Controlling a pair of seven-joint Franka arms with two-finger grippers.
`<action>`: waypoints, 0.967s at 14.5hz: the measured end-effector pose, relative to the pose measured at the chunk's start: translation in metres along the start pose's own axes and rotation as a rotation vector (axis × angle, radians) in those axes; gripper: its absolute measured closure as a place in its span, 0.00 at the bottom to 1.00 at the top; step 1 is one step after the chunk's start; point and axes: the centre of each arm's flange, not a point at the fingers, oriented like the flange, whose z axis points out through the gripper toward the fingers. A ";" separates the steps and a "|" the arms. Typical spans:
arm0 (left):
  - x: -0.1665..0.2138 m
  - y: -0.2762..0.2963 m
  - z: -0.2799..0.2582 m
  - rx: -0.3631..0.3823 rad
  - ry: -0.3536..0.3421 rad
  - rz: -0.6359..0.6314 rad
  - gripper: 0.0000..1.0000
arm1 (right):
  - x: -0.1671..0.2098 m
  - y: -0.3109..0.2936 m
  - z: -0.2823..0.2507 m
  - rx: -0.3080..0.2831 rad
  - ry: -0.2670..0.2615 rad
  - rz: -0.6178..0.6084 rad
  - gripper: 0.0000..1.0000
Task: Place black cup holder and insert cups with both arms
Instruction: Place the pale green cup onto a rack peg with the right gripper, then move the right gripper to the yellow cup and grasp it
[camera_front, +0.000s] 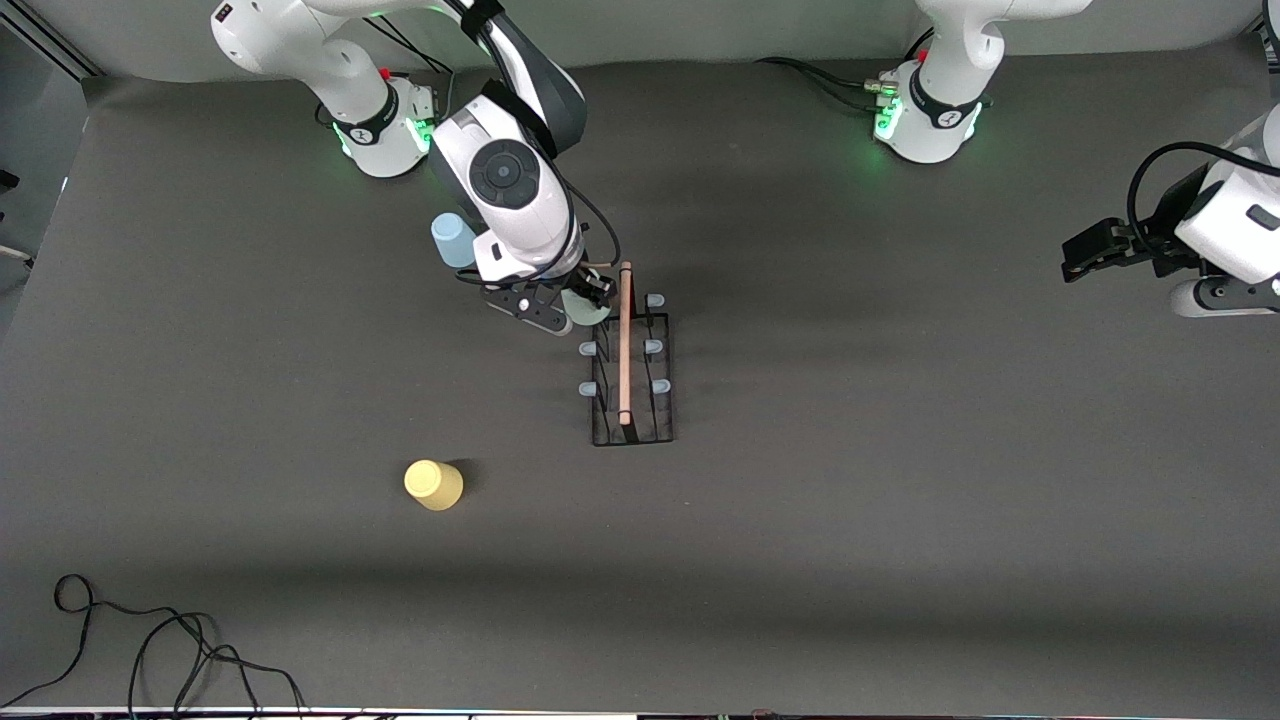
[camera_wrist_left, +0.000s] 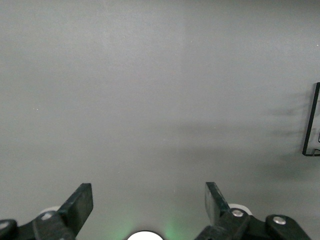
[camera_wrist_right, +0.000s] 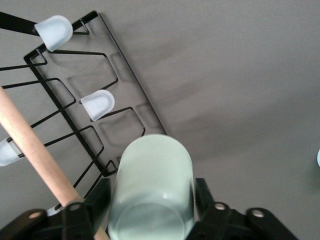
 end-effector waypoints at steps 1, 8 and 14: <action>0.000 0.000 0.000 0.000 0.000 0.000 0.00 | 0.000 -0.001 -0.001 0.003 0.001 0.000 0.09; 0.000 -0.001 0.000 0.001 0.000 0.000 0.00 | 0.050 0.011 -0.052 0.029 0.050 -0.125 0.00; 0.000 0.000 0.000 0.001 0.000 0.000 0.00 | 0.204 0.094 -0.052 0.005 0.104 -0.281 0.00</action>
